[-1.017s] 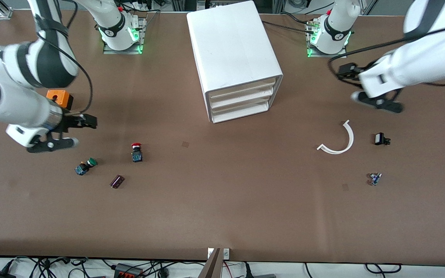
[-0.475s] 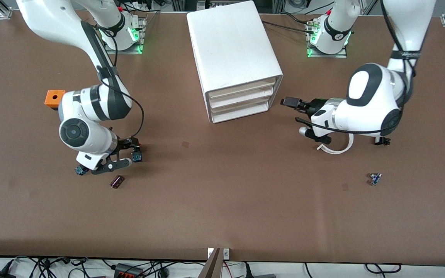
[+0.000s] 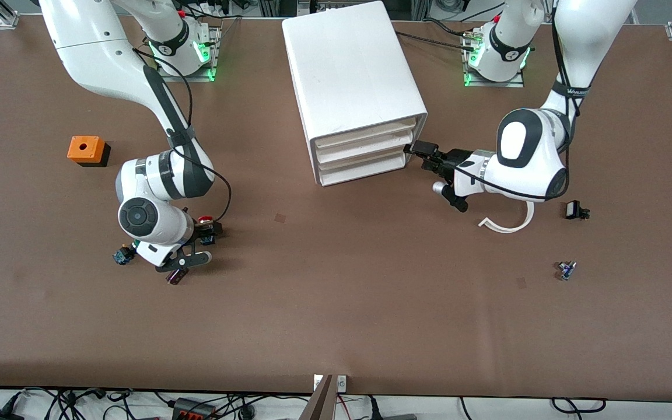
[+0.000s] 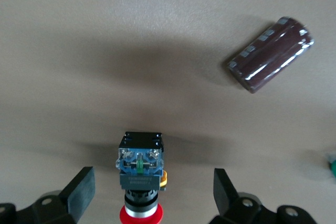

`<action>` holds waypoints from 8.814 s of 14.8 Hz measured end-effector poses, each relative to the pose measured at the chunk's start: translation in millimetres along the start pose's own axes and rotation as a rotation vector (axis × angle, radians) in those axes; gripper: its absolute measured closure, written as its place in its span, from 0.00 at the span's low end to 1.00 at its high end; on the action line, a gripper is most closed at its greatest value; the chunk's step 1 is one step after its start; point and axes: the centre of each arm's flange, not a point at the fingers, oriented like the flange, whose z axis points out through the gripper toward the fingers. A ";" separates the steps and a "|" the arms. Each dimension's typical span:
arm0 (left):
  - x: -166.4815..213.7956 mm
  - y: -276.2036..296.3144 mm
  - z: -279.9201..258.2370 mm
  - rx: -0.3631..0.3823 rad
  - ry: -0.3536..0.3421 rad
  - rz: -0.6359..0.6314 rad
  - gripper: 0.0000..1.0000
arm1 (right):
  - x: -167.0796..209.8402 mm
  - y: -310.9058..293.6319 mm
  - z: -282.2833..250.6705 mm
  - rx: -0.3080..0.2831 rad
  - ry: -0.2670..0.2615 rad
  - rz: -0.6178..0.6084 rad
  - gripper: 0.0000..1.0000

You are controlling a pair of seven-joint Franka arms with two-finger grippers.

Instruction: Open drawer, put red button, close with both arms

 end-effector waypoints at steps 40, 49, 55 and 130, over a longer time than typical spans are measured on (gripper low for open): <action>64.9 -34.1 -25.7 -0.027 0.180 0.243 0.79 | 10.4 -232.9 -263.0 0.024 0.337 -0.307 0.59; 76.7 -60.9 -112.4 0.093 0.084 0.257 0.00 | -37.1 -365.2 -236.4 0.076 0.339 -0.247 0.59; 48.0 -36.6 -185.8 0.414 -0.162 -0.047 0.00 | -55.6 -420.3 -184.5 0.107 0.267 -0.228 0.59; -26.2 92.6 -350.3 0.883 0.178 -0.247 0.00 | -176.9 190.7 -340.7 0.059 0.143 0.222 0.00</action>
